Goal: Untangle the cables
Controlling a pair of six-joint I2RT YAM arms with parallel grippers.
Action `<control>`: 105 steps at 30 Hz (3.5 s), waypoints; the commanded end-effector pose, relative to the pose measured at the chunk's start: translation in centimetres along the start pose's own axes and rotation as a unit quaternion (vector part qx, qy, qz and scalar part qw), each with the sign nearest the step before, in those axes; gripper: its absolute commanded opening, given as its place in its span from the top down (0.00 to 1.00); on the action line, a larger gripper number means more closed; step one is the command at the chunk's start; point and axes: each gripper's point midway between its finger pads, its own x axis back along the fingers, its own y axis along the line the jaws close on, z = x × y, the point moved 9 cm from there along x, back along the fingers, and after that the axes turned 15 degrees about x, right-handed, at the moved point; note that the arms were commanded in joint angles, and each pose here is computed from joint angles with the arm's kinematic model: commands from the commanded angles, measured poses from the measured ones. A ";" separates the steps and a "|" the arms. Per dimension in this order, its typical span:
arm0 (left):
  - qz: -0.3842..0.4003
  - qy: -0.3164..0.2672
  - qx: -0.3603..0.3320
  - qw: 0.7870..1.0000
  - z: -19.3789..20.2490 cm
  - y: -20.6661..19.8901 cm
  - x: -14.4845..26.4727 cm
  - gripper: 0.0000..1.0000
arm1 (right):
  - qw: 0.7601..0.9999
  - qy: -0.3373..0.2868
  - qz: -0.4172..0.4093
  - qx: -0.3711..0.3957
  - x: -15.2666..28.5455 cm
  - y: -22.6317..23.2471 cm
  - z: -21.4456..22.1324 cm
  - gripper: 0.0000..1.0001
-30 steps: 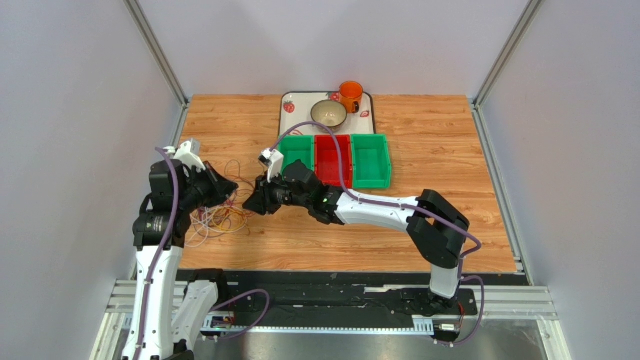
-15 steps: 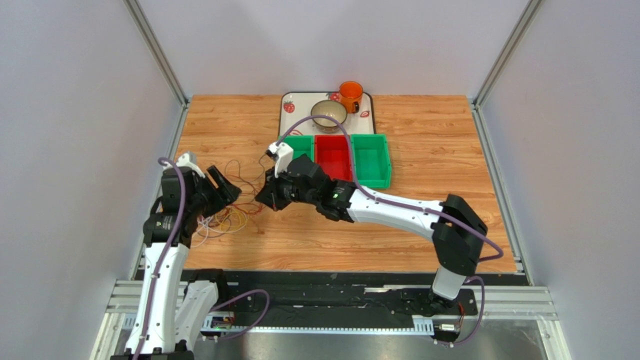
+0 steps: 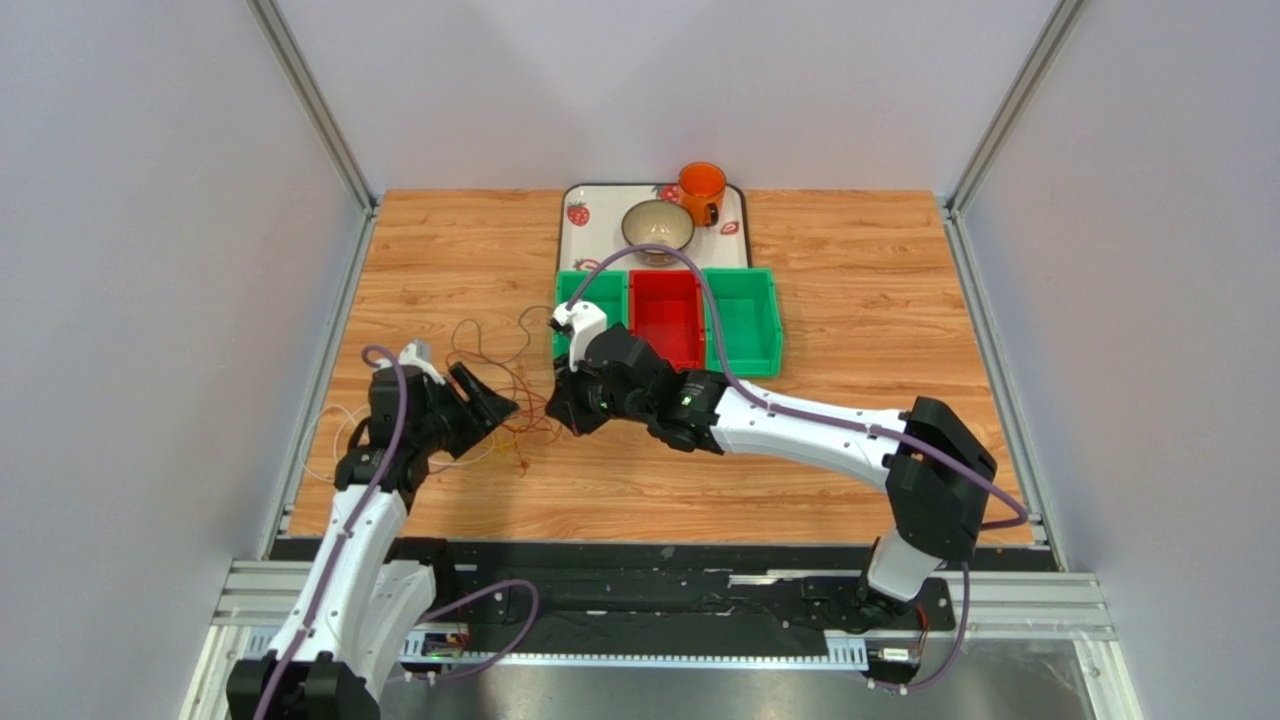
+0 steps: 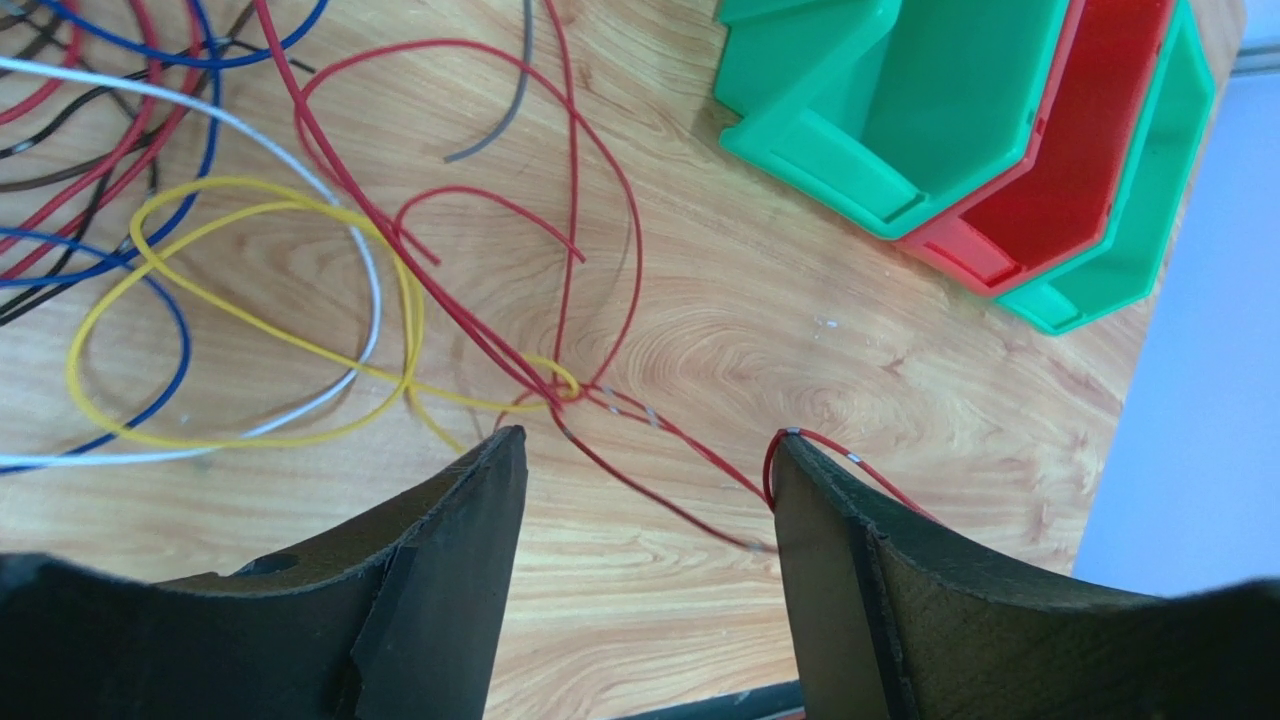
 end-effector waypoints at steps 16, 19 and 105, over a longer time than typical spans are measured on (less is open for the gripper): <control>-0.093 -0.036 0.050 0.994 -1.8 1.0 -5.5 0.33 | 0.995 -0.084 0.048 0.007 5.2 -1.4 -4.5 1.00; -0.101 -0.008 0.030 0.994 0.0 0.0 -5.6 0.33 | 0.995 -0.085 0.054 0.008 5.2 -1.5 -4.5 1.00; -0.015 -0.126 -0.202 0.971 8.1 -5.1 2.0 1.00 | 0.916 -0.086 0.340 -0.193 18.3 -16.2 -10.4 1.00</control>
